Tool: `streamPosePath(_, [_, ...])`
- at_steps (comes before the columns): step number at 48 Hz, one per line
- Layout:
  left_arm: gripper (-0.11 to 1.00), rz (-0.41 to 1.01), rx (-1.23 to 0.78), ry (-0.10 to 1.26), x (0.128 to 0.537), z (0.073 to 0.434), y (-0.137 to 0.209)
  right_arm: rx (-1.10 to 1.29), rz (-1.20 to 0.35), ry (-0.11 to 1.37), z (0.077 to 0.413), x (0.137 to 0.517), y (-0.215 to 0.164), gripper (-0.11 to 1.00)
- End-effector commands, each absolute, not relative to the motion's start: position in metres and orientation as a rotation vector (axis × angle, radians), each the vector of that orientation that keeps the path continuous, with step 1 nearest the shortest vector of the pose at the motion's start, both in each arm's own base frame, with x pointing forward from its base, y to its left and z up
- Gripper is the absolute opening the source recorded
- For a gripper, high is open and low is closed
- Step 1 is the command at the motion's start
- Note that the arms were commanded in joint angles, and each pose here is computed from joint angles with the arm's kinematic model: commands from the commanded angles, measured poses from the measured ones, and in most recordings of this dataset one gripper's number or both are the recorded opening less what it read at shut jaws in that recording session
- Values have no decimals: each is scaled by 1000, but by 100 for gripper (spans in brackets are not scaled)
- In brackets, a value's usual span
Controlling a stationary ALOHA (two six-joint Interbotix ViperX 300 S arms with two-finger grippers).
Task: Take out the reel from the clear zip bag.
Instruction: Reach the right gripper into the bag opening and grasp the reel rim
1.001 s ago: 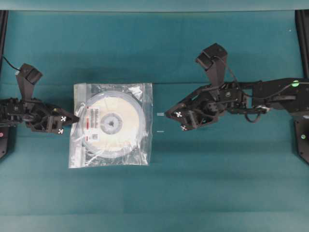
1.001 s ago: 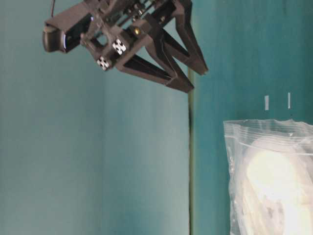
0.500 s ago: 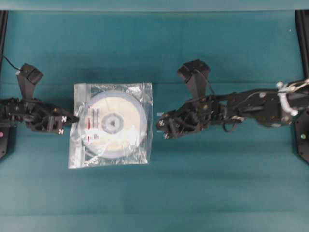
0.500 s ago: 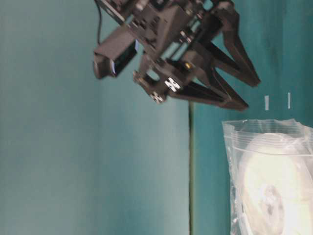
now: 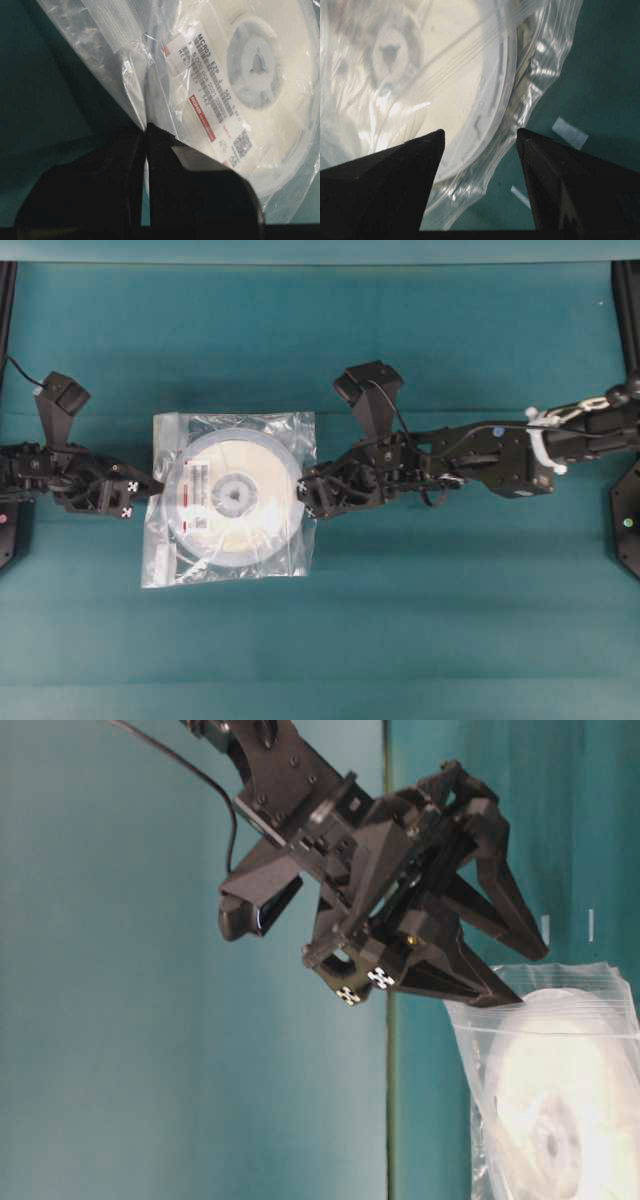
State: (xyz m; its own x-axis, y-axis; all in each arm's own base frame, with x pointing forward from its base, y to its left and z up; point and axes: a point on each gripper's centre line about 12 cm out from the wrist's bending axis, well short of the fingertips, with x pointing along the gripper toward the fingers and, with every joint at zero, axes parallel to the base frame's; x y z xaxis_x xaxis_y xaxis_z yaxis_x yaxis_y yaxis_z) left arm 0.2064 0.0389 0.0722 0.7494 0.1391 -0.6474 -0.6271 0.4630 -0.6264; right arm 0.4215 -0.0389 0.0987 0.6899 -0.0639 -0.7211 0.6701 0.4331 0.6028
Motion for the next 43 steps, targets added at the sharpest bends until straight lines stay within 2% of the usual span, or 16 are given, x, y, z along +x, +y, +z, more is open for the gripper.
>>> streamPosePath(1, [1, 497, -980, 564, 208, 73, 39, 1043, -494, 658, 105, 429, -40, 77])
streamPosePath(30, [1, 498, -978, 567, 207, 72, 39, 1047, -482, 639, 98, 448, -40, 75])
streamPosePath(43, [1, 498, -978, 567, 207, 72, 39, 1053, -446, 580, 105, 456, -39, 63])
